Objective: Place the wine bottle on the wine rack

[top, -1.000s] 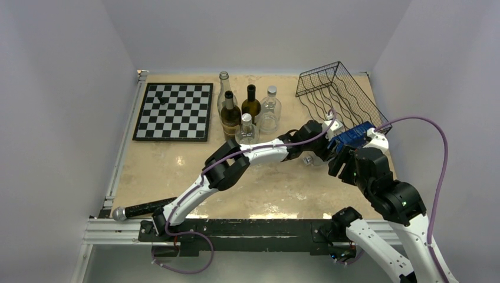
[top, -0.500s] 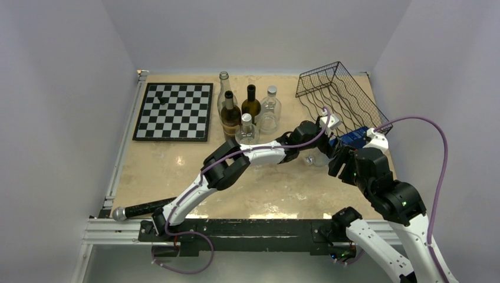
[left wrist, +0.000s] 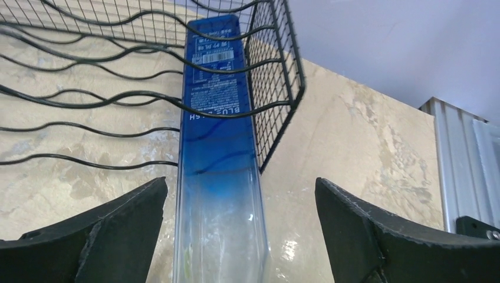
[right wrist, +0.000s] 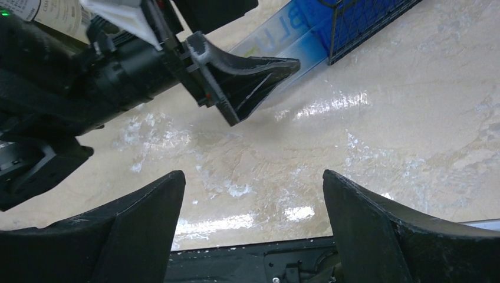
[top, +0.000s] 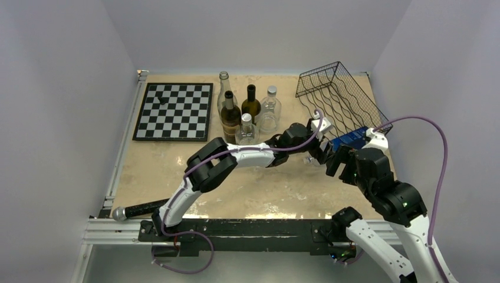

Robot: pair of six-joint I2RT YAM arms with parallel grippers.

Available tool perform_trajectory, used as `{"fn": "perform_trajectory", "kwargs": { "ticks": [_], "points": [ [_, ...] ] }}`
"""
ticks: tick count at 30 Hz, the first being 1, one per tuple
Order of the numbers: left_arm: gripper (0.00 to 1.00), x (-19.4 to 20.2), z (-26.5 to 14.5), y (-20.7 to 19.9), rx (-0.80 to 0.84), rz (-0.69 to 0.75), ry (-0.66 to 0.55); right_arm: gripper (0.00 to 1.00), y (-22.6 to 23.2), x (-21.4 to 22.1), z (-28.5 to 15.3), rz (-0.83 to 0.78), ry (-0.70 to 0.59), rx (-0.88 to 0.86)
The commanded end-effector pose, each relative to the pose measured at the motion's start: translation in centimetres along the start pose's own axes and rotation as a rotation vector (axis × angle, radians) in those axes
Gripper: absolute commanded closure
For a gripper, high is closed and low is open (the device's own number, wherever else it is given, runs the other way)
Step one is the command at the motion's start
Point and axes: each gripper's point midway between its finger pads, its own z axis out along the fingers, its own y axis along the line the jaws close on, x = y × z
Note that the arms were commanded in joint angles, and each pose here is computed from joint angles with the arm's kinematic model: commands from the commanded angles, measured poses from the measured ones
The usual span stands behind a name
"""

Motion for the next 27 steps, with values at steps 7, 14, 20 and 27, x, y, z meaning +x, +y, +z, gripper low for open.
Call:
{"fn": "perform_trajectory", "kwargs": {
  "ticks": [7, 14, 20, 27],
  "points": [
    [0.01, -1.4, -2.8, -3.1, 0.142, 0.085, 0.121, 0.09, 0.6, -1.5, -1.1, 0.014, -0.066, -0.057],
    [0.01, -0.1, -3.1, -1.4, 0.047, 0.069, 0.185, 0.08, 1.0, -1.6, -1.2, 0.015, -0.084, -0.09],
    [0.01, 2.0, -2.6, -0.6, 0.034, 0.054, 0.262, 0.08, 1.2, -1.5, -1.1, 0.018, -0.075, -0.093],
    [0.05, 3.9, -2.0, 0.6, 0.01, 0.002, 0.323, 0.08, 1.2, -1.6, -1.1, 0.018, -0.076, -0.094]
  ]
}}
